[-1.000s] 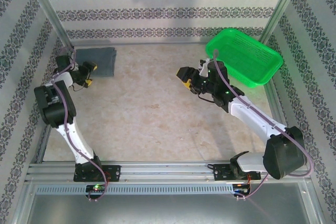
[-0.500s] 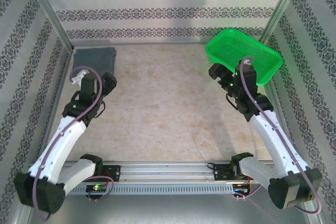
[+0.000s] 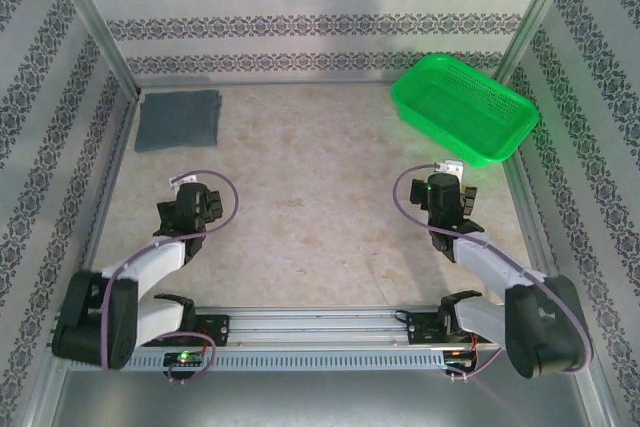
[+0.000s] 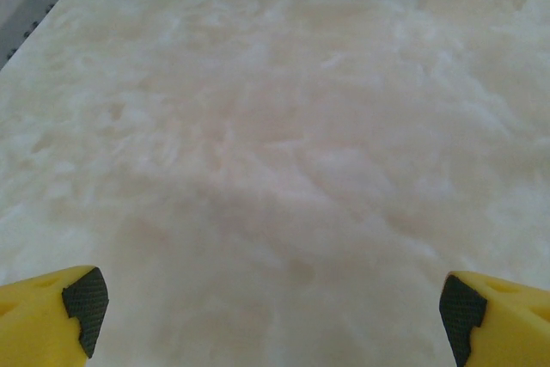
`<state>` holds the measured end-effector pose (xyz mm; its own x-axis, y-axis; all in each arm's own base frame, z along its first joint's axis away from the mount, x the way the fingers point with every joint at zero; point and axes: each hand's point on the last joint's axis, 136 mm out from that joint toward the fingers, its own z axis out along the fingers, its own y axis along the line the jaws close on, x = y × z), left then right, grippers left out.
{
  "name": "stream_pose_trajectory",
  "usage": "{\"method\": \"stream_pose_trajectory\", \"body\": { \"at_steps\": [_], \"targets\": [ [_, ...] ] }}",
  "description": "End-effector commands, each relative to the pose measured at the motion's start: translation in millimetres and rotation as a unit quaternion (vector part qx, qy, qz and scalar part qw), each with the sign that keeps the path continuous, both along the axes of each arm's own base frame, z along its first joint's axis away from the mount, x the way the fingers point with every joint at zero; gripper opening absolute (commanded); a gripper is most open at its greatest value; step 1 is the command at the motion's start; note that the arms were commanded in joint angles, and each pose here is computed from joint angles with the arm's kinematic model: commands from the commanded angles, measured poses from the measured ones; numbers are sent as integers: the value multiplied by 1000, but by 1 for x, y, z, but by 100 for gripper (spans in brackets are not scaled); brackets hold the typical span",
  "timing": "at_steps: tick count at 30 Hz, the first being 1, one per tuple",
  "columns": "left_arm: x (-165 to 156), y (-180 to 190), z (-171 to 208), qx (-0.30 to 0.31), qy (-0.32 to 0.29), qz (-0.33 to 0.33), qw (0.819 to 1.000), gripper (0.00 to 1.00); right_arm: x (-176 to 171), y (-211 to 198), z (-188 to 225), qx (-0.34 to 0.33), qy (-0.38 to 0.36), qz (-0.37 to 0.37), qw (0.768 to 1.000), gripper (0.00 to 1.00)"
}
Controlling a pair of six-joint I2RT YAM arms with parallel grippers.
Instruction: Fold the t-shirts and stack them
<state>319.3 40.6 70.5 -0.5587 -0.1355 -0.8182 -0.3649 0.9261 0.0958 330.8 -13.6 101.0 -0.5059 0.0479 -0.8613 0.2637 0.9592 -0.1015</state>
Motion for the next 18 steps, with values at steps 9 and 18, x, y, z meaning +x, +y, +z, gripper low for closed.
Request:
{"method": "stream_pose_trajectory", "body": {
  "at_steps": [9,18],
  "targets": [
    [57,-2,30,-21,-163,-92,982,100,53,6,29,11,-123,75,990,98],
    [71,-9,21,-24,-166,-119,979,100,64,0,6,37,-122,79,989,98]
  ]
}}
